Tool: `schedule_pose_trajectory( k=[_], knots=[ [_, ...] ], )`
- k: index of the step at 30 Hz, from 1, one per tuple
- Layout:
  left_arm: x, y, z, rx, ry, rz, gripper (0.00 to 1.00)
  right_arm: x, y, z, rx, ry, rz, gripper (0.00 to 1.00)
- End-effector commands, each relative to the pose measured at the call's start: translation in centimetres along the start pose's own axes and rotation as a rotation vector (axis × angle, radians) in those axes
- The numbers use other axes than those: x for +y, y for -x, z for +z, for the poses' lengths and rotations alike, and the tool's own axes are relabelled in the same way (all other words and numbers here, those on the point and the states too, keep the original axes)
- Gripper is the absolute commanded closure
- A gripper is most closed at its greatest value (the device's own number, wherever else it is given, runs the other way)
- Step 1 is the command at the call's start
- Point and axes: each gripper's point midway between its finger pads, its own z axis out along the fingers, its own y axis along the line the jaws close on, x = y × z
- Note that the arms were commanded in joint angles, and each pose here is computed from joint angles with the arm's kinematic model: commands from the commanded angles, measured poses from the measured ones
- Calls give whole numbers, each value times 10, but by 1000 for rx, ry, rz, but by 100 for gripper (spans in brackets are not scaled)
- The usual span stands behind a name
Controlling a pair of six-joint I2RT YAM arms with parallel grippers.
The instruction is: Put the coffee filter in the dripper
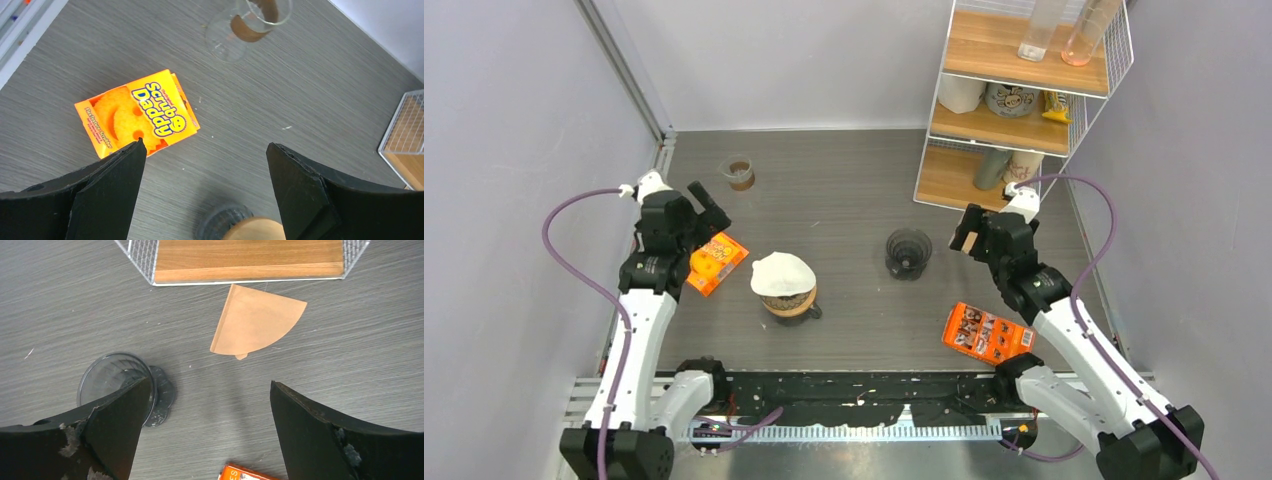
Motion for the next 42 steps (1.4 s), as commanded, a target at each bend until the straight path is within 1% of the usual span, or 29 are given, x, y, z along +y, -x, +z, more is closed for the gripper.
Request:
schedule_pose_trajectory(
  k=[1, 4, 6, 12, 16, 20, 23, 26, 28, 31, 32, 33, 34, 35, 36, 37, 39, 42],
  knots=[
    [2, 18, 19, -41, -69, -95, 1, 0, 23, -2, -11, 9, 27, 4],
    [-4, 18, 39, -12, -134, -146, 1, -6, 31, 0, -8, -7, 45, 5],
    [-13, 26, 52, -18, -164, -151, 0, -8, 33, 2, -4, -13, 59, 5],
    [-25, 46, 108, -34, -159, -202, 0, -8, 29, 7, 21, -20, 91, 5],
    [-39, 49, 142, 27, -178, -221, 0, -9, 24, 9, 32, -25, 108, 4],
    [-39, 46, 169, 59, -153, -229, 1, -8, 18, 11, 50, -16, 108, 5],
    [-39, 42, 175, 80, -150, -228, 1, 4, 13, 14, 73, 53, 86, 5],
    [-34, 41, 180, 72, -127, -228, 1, 26, 4, 18, 137, 156, 78, 4],
    [-32, 39, 185, 81, -113, -229, 5, 32, 0, 22, 166, 179, 76, 4],
    [-34, 34, 191, 118, -116, -224, 7, 39, -4, 31, 183, 199, 97, 3],
    [-35, 34, 191, 116, -116, -226, 7, 44, 0, 35, 165, 216, 110, 1],
    [-34, 34, 192, 115, -114, -226, 7, 52, -7, 38, 203, 248, 126, 1],
    [-34, 34, 192, 115, -113, -226, 6, 58, -4, 41, 207, 265, 135, 0],
    [-34, 33, 192, 117, -115, -225, 6, 63, -12, 47, 250, 277, 143, 1],
    [-34, 33, 191, 118, -115, -224, 6, 69, -10, 49, 257, 293, 146, 4],
    [-33, 32, 191, 119, -115, -222, 5, 74, -21, 56, 301, 301, 145, 8],
    [-34, 31, 190, 118, -120, -219, 5, 85, -29, 64, 340, 322, 139, 12],
    [-38, 31, 186, 121, -148, -217, 4, 95, -44, 77, 397, 307, 127, 18]
  ],
)
